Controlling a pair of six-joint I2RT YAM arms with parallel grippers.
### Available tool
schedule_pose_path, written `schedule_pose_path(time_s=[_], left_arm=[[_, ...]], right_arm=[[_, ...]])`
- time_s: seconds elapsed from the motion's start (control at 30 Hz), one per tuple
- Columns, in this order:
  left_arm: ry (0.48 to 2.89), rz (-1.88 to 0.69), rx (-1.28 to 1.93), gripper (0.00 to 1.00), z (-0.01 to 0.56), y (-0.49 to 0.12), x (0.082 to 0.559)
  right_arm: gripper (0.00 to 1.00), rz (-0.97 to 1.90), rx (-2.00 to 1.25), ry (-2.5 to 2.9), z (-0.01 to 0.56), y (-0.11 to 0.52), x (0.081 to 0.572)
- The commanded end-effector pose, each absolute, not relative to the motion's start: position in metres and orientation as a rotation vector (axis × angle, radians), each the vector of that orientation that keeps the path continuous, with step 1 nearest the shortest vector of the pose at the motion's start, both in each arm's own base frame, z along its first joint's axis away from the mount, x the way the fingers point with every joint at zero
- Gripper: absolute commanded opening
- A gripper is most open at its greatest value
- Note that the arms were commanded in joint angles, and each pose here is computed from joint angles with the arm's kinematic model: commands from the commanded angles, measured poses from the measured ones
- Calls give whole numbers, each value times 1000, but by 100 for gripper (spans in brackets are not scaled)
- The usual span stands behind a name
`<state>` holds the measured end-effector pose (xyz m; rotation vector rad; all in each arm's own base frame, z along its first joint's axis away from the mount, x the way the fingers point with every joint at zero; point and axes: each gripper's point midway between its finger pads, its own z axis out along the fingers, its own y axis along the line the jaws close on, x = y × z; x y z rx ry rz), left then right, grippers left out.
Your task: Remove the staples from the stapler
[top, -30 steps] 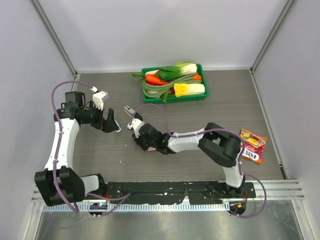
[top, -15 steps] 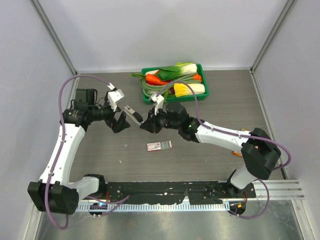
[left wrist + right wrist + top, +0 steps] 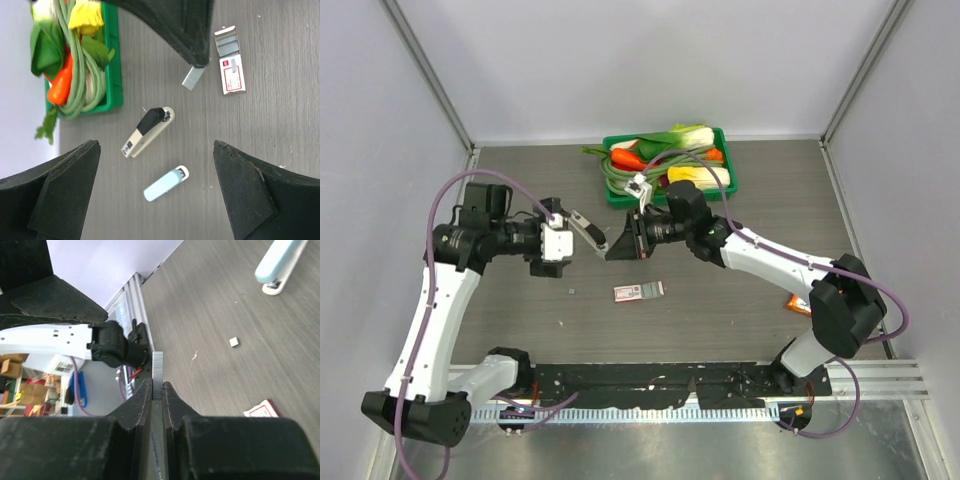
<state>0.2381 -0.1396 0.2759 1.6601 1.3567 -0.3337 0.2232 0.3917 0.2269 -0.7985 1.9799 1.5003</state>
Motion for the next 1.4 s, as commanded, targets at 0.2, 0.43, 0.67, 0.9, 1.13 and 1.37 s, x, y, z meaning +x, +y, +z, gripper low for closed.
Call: schedule_pose_path(time_s=[0.2,0.43,0.67,0.9,1.13,1.37], left_arm=[[1020,-295,1912,84,259,-151,197],[996,-361,1941,67,249,-161,197],[983,-359,1980,62,245,-167,208],[967,-353,1993,63,245,-171,214],[968,-362,2000,54,250,-175,218],[955,-371,2019,34,251,-177,216]], right_arm=[[5,1741,-878,1896,267,398,198],[4,1794,-854,1875,271,404,200],[3,1808,-860,1884,268,410,203],[3,1823,-882,1887,268,414,204],[2,1838,-916,1898,265,419,201],[2,1842,-921,1914,261,421,202]])
